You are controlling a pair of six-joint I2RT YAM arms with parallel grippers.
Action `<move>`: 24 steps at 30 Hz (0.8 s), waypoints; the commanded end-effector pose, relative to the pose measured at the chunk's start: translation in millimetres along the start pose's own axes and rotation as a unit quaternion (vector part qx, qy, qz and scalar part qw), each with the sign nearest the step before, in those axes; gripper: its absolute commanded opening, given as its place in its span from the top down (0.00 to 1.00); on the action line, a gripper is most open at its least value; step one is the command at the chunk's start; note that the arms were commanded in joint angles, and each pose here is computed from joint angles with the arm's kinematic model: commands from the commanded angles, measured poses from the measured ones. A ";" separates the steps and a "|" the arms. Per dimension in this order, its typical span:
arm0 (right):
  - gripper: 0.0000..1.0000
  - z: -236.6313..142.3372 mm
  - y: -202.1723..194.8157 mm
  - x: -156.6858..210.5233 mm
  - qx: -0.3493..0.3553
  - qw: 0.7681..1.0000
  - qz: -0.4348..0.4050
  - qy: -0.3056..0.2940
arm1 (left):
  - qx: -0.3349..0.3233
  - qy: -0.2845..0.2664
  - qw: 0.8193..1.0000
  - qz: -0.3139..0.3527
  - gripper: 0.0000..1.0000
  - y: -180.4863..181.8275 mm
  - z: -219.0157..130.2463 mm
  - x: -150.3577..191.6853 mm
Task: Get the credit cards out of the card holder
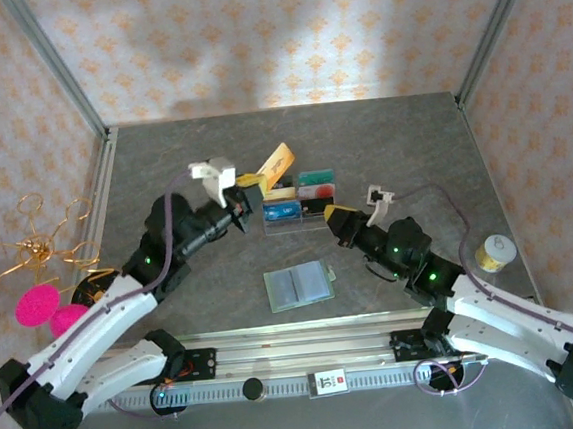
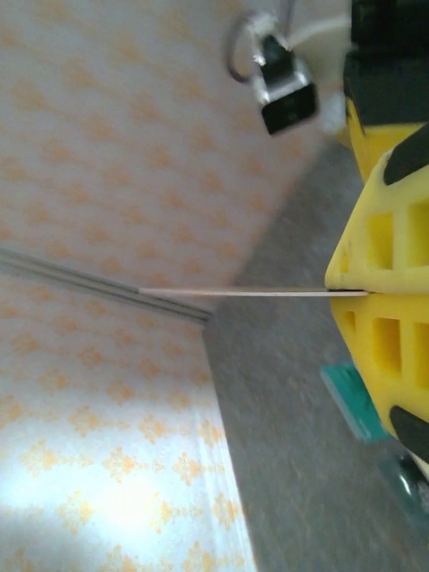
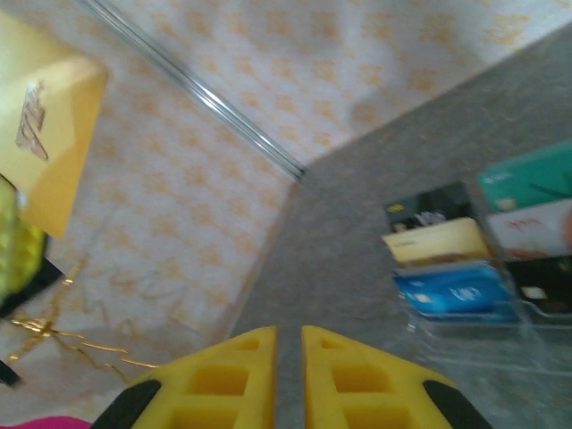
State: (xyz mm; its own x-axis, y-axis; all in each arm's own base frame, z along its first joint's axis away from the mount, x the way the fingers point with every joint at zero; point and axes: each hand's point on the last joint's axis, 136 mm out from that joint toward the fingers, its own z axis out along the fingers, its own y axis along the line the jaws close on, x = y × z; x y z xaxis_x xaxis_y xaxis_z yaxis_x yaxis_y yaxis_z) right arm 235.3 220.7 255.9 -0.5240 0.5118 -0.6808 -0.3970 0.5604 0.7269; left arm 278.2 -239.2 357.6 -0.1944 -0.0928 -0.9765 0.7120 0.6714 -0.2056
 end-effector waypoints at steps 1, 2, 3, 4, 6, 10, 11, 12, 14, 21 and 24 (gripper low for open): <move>0.87 -5.0 -16.8 17.0 0.020 0.998 -0.023 0.046 | 0.047 0.176 0.971 0.156 1.00 -2.7 4.1 57.1; 0.88 -4.9 -19.3 16.2 0.024 0.998 -0.023 0.047 | 0.057 0.197 0.960 0.190 1.00 -2.0 6.0 62.6; 0.88 -4.7 -21.9 15.8 0.028 0.998 -0.022 0.048 | 0.068 0.210 0.949 0.226 1.00 -1.1 8.1 66.3; 0.89 -4.3 -23.7 14.8 0.031 0.998 -0.022 0.049 | 0.071 0.221 0.941 0.245 1.00 2.0 10.1 71.3; 0.89 -3.4 -29.0 14.6 0.039 0.998 -0.021 0.052 | 0.087 0.243 0.922 0.290 1.00 7.4 13.8 80.5; 0.90 -0.7 -37.9 9.9 0.055 0.997 -0.018 0.049 | 0.100 0.263 0.903 0.324 1.00 24.6 23.9 91.9; 0.90 0.4 -40.2 8.0 0.059 0.997 -0.018 0.049 | 0.101 0.266 0.900 0.331 1.00 28.9 26.8 93.9; 0.90 1.8 -42.3 5.7 0.063 0.997 -0.017 0.050 | 0.105 0.268 0.896 0.337 1.00 33.4 28.6 95.6; 0.90 4.9 -45.5 1.3 0.069 0.996 -0.015 0.051 | 0.101 0.265 0.895 0.343 1.00 46.3 33.6 94.8; 0.91 20.6 -55.4 -17.0 0.091 0.994 -0.012 0.050 | 0.135 0.281 0.886 0.343 1.00 74.2 51.5 101.5; 0.91 27.4 -62.5 -27.3 0.099 0.994 -0.008 0.050 | 0.154 0.291 0.878 0.349 1.00 77.2 57.1 108.7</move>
State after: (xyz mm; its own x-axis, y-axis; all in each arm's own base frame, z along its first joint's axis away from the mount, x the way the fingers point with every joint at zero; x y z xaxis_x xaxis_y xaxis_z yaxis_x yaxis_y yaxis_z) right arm 285.7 189.3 208.5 -0.6096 0.4434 -0.6571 -0.2214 0.7007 0.6782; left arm 358.0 -232.2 231.1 0.0331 0.7107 -0.7027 0.9008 0.2834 0.3291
